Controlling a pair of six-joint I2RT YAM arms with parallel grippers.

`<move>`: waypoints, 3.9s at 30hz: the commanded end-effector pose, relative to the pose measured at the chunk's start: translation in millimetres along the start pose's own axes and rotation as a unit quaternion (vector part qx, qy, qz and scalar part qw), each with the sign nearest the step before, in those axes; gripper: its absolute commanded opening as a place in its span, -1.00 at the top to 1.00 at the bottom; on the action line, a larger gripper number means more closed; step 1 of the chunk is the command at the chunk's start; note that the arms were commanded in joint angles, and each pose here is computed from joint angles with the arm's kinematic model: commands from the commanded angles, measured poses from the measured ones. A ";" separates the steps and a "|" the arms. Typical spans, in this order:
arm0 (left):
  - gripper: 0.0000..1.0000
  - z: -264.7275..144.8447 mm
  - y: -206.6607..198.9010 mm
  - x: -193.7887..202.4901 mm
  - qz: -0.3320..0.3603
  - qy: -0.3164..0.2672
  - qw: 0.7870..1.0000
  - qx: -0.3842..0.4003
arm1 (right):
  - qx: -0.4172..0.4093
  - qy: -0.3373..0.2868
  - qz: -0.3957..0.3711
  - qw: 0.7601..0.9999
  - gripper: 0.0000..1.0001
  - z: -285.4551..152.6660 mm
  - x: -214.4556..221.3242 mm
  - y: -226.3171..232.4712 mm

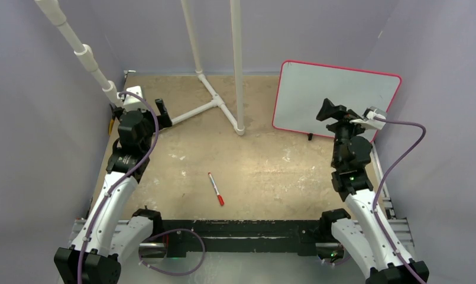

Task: Write a sentence on the whiteboard
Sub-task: Move the whiteboard stand to the center of the board.

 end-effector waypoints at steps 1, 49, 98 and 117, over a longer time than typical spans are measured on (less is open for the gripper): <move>-0.97 -0.9 -2.0 -17.1 -0.022 -0.020 1.000 -0.008 | -0.016 0.002 0.003 1.000 -0.97 1.6 -10.1 7.0; -0.92 12.0 -20.0 10.6 -0.018 0.051 0.996 0.065 | 0.079 0.349 0.012 0.934 -0.30 33.8 215.0 -40.8; -0.91 18.1 -22.6 18.7 -0.016 0.072 0.995 0.071 | 0.058 0.393 -0.029 0.917 0.49 56.7 248.3 -28.7; -0.91 16.2 -23.3 17.2 -0.016 0.069 0.995 0.076 | -0.045 0.447 -0.051 0.892 1.00 6.3 252.3 9.7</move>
Point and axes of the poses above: each gripper's point midway between its finger pads, its own z axis out along the fingers, its own y axis along the line the jaws close on, x = y × z, the point moved 7 cm from there along -z, back along the fingers, and after that the axes turned 7 degrees about -z, right-handed, at the moved point
